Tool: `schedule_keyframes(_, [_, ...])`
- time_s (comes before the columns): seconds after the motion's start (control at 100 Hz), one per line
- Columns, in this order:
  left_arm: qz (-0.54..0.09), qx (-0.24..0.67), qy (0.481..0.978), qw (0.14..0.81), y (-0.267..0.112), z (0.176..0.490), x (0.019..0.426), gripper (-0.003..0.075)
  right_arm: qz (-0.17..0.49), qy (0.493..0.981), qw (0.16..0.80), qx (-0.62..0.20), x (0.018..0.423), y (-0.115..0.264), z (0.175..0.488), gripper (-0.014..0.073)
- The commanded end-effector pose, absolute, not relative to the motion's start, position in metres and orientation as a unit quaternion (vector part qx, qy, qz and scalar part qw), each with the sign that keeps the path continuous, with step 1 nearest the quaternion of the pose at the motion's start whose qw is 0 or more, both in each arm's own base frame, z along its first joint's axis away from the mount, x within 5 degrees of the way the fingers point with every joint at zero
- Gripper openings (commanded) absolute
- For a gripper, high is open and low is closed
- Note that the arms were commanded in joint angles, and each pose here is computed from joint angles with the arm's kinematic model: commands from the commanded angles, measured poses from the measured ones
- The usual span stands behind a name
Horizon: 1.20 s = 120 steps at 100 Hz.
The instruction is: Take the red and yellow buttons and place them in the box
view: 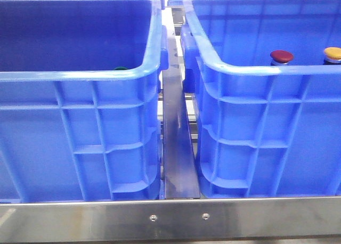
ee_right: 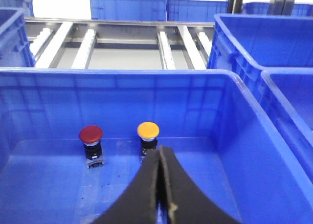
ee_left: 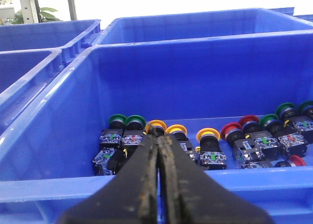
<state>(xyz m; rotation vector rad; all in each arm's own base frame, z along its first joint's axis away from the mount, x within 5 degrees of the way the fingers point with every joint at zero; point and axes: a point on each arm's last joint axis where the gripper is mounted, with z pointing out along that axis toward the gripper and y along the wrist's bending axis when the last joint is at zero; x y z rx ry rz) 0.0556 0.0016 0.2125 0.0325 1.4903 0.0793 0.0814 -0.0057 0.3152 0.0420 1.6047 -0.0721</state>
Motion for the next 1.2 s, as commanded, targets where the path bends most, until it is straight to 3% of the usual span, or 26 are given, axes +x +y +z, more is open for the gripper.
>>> schedule_keyframes(0.0, [0.031, 0.017, 0.655, 0.755, 0.000, 0.205, 0.055, -0.0019, -0.031, 0.672, 0.740, -0.001, 0.078, -0.003, 0.325, -0.0067])
schedule_keyframes(0.35, [0.031, 0.017, 0.655, 0.755, 0.000, 0.205, 0.055, -0.0019, 0.019, 0.638, 0.769, -0.048, 0.069, 0.007, 0.278, -0.0067])
schedule_keyframes(0.65, [0.031, 0.017, 0.655, 0.755, 0.000, 0.205, 0.055, -0.0019, 0.022, 0.609, 0.791, -0.045, 0.050, 0.005, 0.247, -0.0067])
schedule_keyframes(0.86, [0.031, 0.017, 0.655, 0.755, 0.000, 0.205, 0.055, -0.0019, 0.031, 0.625, 0.780, -0.013, 0.052, 0.003, 0.222, -0.0067])
schedule_keyframes(1.19, [0.031, 0.017, 0.655, 0.755, 0.000, 0.205, 0.055, -0.0019, 0.023, 0.621, 0.783, 0.003, 0.052, 0.001, 0.221, -0.0067])
